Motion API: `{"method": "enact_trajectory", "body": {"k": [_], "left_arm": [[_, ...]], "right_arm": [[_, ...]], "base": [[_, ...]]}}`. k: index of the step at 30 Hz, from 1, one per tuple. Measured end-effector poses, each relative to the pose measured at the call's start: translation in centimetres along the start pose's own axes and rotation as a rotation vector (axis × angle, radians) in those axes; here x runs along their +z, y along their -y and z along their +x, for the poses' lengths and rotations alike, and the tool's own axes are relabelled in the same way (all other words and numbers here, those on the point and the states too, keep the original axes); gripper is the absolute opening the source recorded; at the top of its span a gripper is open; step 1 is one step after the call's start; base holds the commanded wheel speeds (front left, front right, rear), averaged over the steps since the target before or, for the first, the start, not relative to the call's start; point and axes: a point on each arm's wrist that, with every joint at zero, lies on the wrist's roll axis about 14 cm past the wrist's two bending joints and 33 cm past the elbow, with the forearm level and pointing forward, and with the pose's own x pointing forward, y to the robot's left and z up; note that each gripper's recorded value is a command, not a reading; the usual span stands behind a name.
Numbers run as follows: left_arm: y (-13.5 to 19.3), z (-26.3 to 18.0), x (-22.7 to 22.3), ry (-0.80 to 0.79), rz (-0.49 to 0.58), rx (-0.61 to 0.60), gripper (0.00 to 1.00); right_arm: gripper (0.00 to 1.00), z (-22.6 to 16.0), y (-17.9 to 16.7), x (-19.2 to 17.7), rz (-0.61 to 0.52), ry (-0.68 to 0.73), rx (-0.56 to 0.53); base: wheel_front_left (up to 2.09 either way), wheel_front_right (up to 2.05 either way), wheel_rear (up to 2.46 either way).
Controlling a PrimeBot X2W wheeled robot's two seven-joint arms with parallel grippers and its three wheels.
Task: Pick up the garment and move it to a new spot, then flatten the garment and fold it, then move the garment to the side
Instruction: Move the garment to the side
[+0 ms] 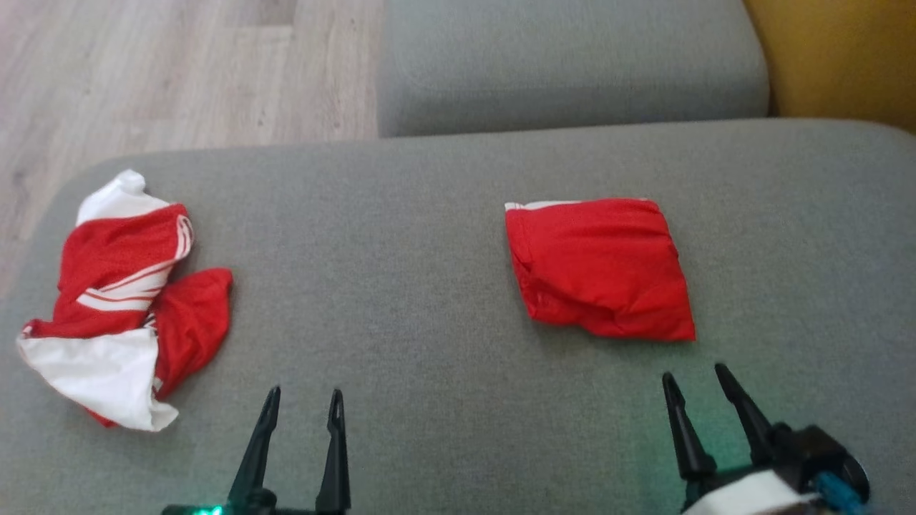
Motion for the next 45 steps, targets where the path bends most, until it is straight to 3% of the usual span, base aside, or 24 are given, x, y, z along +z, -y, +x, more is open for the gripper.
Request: {"method": "enact_trajectory", "body": {"k": [11,18,22,23,24,25,30,35,37,38,45], "left_arm": [[2.2,6.1,0.9,0.040,-0.002,-0.078,1.00],[3.5,8.4,-0.8,0.002,-0.017,-0.123,1.00],[3.3,9.2,-0.9,0.003,-0.012,-0.116,1.00],[3.1,9.2,-1.0,0.001,-0.011,-0.110,1.00],[2.9,9.2,-1.2,-0.003,-0.008,-0.099,1.00],[2.8,9.2,-1.3,-0.008,-0.007,-0.095,1.00],[3.0,9.5,-1.9,-0.021,-0.011,-0.093,1.00],[3.9,10.1,-2.4,-0.030,-0.024,-0.120,1.00],[4.7,11.4,-2.8,-0.025,-0.037,-0.153,1.00],[4.7,11.4,-2.8,-0.025,-0.037,-0.153,1.00],[8.4,15.4,-3.1,0.029,-0.038,-0.300,1.00]], "right_arm": [[1.00,9.0,4.5,2.5,0.007,0.029,-0.053],[1.00,13.3,8.3,-1.1,0.010,-0.207,-0.079],[1.00,13.6,7.4,-4.9,0.065,-0.388,-0.039],[0.48,13.6,6.8,-5.6,0.081,-0.416,-0.021],[0.09,13.8,6.4,-5.7,0.103,-0.419,-0.008],[0.00,13.9,6.1,-5.7,0.118,-0.424,0.003],[0.00,13.6,7.5,-5.3,0.089,-0.423,0.008],[0.00,12.6,11.8,-4.8,0.038,-0.424,-0.066],[0.00,11.3,16.7,-4.5,-0.035,-0.448,-0.153],[0.00,11.3,16.7,-4.5,-0.035,-0.448,-0.153],[0.00,9.0,26.9,-3.2,-0.239,-0.533,-0.328]], "base": [[0.00,0.00,0.00],[0.00,0.00,0.00],[0.00,0.00,0.00],[0.00,0.00,0.00],[0.00,0.00,0.00],[0.00,0.00,0.00],[0.00,0.00,0.00],[0.00,0.00,0.00],[0.00,0.00,0.00],[0.00,0.00,0.00],[0.00,0.00,0.00]]}}
